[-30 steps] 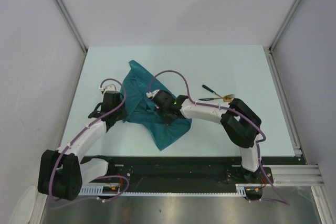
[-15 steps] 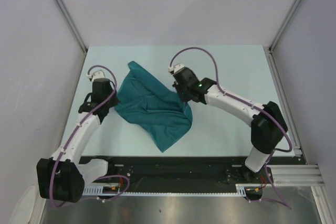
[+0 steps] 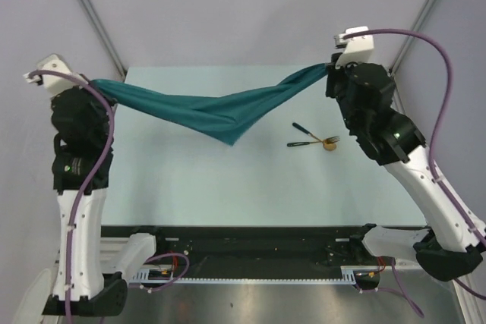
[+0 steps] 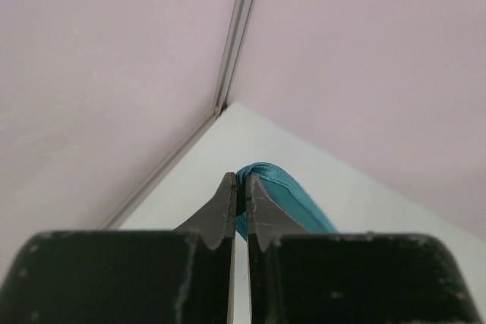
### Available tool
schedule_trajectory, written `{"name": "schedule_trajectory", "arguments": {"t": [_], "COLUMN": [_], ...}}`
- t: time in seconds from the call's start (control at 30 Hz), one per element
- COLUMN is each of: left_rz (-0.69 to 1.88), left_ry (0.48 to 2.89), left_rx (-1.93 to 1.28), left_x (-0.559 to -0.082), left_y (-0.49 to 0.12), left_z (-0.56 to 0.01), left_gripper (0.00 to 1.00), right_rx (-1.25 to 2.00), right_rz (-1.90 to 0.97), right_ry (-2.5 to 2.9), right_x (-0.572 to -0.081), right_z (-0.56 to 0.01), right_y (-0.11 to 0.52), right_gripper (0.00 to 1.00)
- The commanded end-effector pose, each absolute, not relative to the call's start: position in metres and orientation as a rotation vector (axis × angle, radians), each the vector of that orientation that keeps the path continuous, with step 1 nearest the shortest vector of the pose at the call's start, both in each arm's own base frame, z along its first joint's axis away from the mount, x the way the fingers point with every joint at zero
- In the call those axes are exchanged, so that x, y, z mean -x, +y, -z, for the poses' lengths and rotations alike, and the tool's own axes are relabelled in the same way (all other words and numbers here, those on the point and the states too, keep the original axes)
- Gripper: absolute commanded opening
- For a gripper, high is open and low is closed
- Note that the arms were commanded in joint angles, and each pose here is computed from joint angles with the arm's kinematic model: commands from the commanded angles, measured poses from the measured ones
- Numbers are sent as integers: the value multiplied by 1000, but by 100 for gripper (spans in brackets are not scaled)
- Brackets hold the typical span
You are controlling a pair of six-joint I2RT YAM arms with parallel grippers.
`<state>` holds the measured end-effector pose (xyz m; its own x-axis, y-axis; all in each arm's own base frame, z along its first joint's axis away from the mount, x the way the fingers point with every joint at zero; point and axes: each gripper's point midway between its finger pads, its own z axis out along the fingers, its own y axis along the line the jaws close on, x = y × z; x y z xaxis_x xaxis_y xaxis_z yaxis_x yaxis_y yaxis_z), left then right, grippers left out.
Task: Fold the napkin, place the utensils inside, and roll it up
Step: Flatten the napkin out
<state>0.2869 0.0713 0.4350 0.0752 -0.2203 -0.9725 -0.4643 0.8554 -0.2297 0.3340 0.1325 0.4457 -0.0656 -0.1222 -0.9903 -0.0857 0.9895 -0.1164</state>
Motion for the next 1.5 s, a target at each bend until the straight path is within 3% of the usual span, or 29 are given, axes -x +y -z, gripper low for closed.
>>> {"name": "schedule_trajectory", "arguments": {"t": [0.0, 0.13, 0.33, 0.37, 0.4, 0.43, 0.47, 0.57, 0.77, 1.0, 1.13, 1.47], "left_rz": [-188, -141, -46, -42, -22, -3, 46, 166, 188, 164, 164, 170], "left_ry": [1488, 1617, 1922, 1970, 1990, 2045, 2087, 2136, 2151, 2149, 2137, 2141], "left_rx": [504, 441, 481, 505, 514, 517, 498, 467, 465, 441, 437, 434], "left_x": [-274, -301, -364, -367, -373, -379, -380, -380, -374, -369, -368, -367], "left_y": [68, 53, 58, 61, 60, 58, 49, 30, 26, 27, 27, 26], "left_z": [-460, -421, -296, -273, -262, -241, -226, -201, -189, -193, -196, -196], "left_gripper": [0, 0, 0, 0, 0, 0, 0, 0, 0, 0, 0, 0], "right_rx": [138, 130, 96, 115, 141, 154, 172, 264, 513, 606, 648, 710], "right_rz": [65, 45, 1, -38, -29, -35, -56, -83, -370, -376, -365, -279], "right_ry": [1595, 1676, 1811, 1806, 1914, 1959, 1968, 2086, 2251, 2499, 2548, 2604], "right_x": [-339, -367, -464, -477, -498, -503, -509, -482, -353, -244, -218, -211], "right_z": [-458, -422, -345, -346, -302, -291, -297, -249, -182, -102, -75, -36], "right_y": [121, 119, 105, 112, 116, 120, 130, 164, 263, 303, 308, 316], "right_gripper": [0, 0, 0, 4, 14, 27, 49, 66, 63, 56, 55, 55]}}
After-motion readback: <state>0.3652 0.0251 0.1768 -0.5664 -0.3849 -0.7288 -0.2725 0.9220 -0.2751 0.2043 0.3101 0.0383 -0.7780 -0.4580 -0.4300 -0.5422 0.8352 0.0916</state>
